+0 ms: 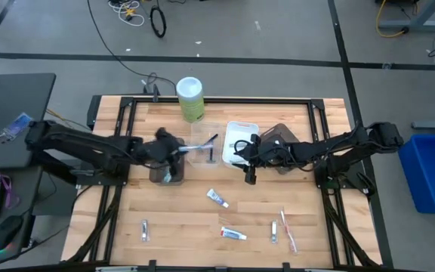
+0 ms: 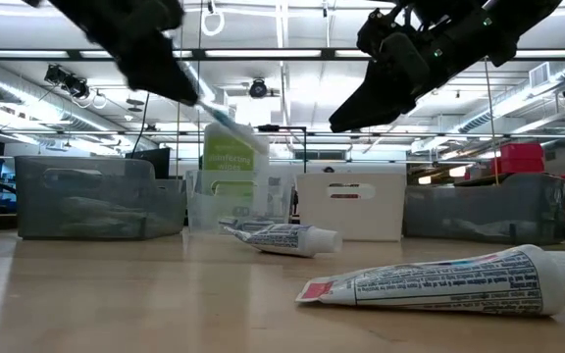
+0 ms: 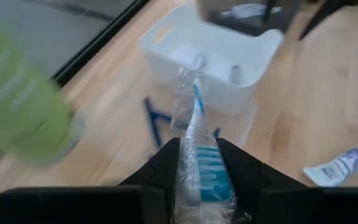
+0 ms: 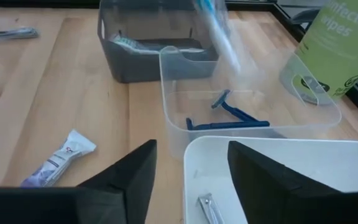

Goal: Pick & Place Travel size toiletries
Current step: Put the blue toothbrush into the left black bin

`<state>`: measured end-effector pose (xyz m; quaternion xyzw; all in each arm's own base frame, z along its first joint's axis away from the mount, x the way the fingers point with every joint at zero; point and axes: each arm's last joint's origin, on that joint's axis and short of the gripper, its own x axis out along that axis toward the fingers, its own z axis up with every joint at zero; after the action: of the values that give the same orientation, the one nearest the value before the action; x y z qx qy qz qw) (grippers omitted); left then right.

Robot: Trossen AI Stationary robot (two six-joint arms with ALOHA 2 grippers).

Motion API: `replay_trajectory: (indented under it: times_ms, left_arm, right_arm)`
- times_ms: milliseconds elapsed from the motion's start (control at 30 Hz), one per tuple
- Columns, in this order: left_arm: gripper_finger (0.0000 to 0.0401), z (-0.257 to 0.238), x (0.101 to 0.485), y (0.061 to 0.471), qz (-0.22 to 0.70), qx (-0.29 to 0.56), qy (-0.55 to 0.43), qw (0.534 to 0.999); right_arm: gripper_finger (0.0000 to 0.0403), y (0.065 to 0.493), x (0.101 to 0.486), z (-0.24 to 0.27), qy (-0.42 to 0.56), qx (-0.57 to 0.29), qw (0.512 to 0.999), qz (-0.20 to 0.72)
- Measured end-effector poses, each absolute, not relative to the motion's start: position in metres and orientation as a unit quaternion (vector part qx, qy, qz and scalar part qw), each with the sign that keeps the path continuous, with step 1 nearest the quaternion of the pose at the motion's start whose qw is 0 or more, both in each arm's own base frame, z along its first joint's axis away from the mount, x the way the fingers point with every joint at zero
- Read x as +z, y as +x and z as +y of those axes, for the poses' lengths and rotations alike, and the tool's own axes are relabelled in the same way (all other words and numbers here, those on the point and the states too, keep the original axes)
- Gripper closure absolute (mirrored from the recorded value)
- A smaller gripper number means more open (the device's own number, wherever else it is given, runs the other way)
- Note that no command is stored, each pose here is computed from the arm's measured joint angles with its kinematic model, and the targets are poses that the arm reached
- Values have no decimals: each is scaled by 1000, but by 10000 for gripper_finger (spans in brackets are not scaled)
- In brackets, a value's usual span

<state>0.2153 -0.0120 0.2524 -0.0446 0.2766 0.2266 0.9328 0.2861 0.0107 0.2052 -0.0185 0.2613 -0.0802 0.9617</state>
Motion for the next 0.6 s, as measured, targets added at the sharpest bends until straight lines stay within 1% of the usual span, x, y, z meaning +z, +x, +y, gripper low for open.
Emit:
replay_trajectory:
  times_ms: [100,200,333,433,500,600]
  left_arm:
    - [300,-14,261,190,274,251,-94,924]
    - [301,-16,264,164,295,259,-131,910]
    - [305,-16,257,136,348,299,-190,868]
    - [300,-15,251,126,368,341,-230,834]
    - [292,-14,248,127,363,359,-228,829]
    - [275,-14,238,131,365,377,-196,829]
  right_arm:
    - [186,286,205,11,-19,-80,962,261]
    - [180,286,205,11,-19,-81,961,265]
    - [176,285,203,10,-20,-80,959,272]
    - [177,285,203,11,-20,-80,959,272]
    - [181,285,204,11,-20,-80,959,271]
    - [188,285,204,11,-20,-80,959,270]
